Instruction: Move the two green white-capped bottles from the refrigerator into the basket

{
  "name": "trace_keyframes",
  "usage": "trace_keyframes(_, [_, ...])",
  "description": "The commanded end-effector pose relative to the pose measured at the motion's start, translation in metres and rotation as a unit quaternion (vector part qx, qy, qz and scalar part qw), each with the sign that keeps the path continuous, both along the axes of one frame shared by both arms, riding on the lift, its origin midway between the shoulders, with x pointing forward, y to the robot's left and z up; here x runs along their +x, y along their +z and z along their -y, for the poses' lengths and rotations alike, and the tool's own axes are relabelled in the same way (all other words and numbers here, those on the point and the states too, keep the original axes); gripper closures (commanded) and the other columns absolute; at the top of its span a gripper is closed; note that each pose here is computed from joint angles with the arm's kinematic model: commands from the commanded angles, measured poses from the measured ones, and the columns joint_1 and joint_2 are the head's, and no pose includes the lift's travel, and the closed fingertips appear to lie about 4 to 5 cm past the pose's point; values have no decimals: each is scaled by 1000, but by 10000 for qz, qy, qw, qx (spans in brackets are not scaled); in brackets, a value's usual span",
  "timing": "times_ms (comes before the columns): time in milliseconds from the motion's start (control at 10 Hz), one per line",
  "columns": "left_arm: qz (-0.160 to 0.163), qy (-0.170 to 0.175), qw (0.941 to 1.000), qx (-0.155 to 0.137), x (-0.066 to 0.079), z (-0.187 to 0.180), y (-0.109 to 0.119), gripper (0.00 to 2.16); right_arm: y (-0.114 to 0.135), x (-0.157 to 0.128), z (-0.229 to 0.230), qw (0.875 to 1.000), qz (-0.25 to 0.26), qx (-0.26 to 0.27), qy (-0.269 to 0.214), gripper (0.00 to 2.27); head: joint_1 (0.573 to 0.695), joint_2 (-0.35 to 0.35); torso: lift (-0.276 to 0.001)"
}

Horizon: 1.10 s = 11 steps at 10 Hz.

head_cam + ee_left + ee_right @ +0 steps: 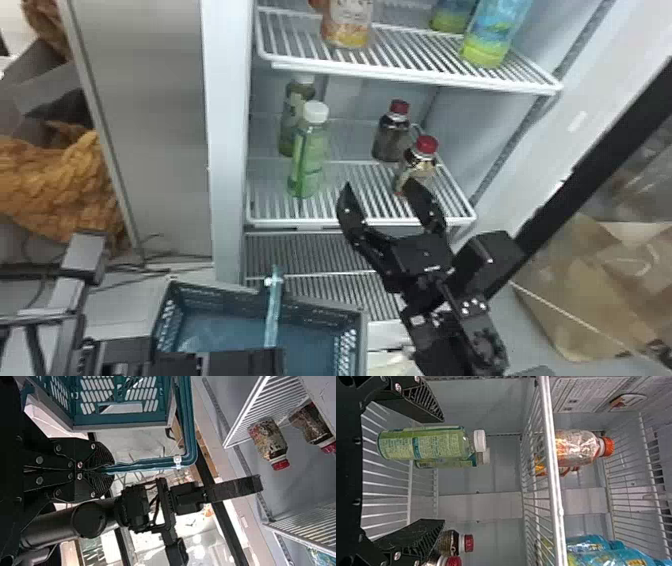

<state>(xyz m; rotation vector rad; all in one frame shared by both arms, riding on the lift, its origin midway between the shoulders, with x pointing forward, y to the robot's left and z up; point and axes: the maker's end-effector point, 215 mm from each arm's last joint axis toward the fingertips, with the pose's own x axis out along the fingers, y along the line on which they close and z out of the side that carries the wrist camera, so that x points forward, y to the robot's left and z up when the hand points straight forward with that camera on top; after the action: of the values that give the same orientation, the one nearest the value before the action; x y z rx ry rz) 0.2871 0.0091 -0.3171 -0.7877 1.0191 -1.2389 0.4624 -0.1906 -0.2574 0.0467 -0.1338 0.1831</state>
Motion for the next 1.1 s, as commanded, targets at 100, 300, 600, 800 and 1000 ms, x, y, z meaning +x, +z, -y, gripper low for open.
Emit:
trace_keyframes(100, [6, -1, 10000, -2, 0, 0, 0, 1161, -10, 23, -5, 9999, -8, -99, 58, 145, 695, -268, -263])
trace_keyframes(300, [4, -11, 10000, -2, 0, 1, 0, 1161, -13, 40, -15, 9998, 0, -149, 165, 145, 695, -253, -263])
trace_keyframes(600, [29, -8, 10000, 15, 2, 0, 1, 1161, -21, 60, -30, 9991, -94, -170, 366, 145, 695, -228, -263])
trace_keyframes(800, [42, -17, 10000, 9, 2, 1, 2, 1161, -31, 73, -35, 9986, -192, -222, 444, 145, 695, -210, -263])
trace_keyframes(1000, [43, -14, 10000, 26, 2, 1, 1, 1161, -45, 85, -39, 9977, -339, -283, 517, 147, 695, -199, -263])
